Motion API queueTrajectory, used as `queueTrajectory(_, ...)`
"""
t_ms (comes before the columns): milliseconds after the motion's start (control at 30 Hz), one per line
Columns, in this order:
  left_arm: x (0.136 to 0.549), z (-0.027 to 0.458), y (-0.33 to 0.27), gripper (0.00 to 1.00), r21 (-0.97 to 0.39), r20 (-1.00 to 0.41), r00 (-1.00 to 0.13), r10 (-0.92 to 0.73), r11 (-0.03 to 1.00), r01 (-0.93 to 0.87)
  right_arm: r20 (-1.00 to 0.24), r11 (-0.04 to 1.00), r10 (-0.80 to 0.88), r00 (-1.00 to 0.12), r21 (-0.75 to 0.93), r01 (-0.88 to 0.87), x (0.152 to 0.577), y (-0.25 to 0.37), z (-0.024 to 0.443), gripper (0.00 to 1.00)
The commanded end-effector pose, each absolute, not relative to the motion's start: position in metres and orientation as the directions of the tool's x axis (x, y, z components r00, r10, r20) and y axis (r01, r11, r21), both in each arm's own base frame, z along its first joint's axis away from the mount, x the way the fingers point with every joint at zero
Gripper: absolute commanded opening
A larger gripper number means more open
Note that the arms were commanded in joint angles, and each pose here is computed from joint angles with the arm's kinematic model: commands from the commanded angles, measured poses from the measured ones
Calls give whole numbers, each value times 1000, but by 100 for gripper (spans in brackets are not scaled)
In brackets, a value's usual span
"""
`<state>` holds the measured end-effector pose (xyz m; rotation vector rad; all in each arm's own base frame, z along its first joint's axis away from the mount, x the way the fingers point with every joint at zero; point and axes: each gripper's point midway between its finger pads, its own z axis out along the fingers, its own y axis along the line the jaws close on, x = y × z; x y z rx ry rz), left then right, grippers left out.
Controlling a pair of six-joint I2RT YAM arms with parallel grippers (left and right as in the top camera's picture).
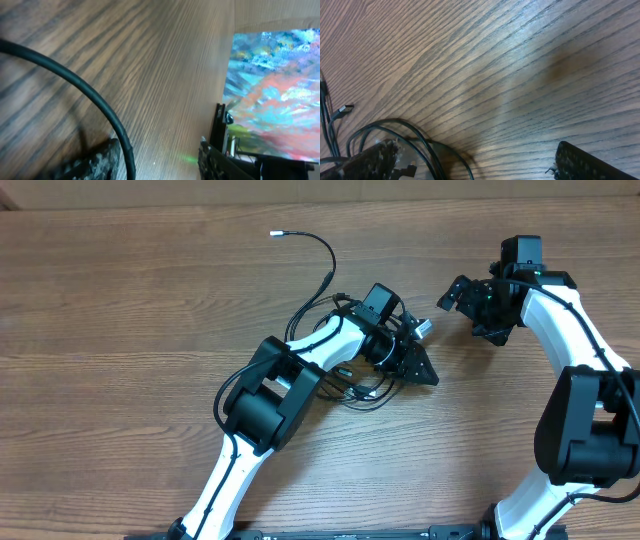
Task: Untangle cables
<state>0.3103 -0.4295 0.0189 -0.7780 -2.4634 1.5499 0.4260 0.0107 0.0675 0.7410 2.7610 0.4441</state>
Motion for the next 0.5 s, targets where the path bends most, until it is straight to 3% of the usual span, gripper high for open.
queueTrajectory(0, 298, -22, -421, 49, -834, -118, -848, 517, 412, 367, -197, 827, 519, -832, 363, 429, 432, 10, 83, 100)
queueTrajectory(233, 285, -3, -426, 43, -885, -186, -802, 568, 257, 388, -197, 827, 519, -832, 363, 430, 432, 10, 83, 100)
queueTrajectory(367, 283, 0, -426, 43, -892, -191, -799, 571, 239, 384, -197, 827, 519, -832, 363, 429, 432, 10, 83, 100)
queueTrajectory(467, 284, 0, -426, 29, -892, -192, -799, 570, 238, 385, -197, 827, 519, -832, 363, 429, 432, 10, 83, 100)
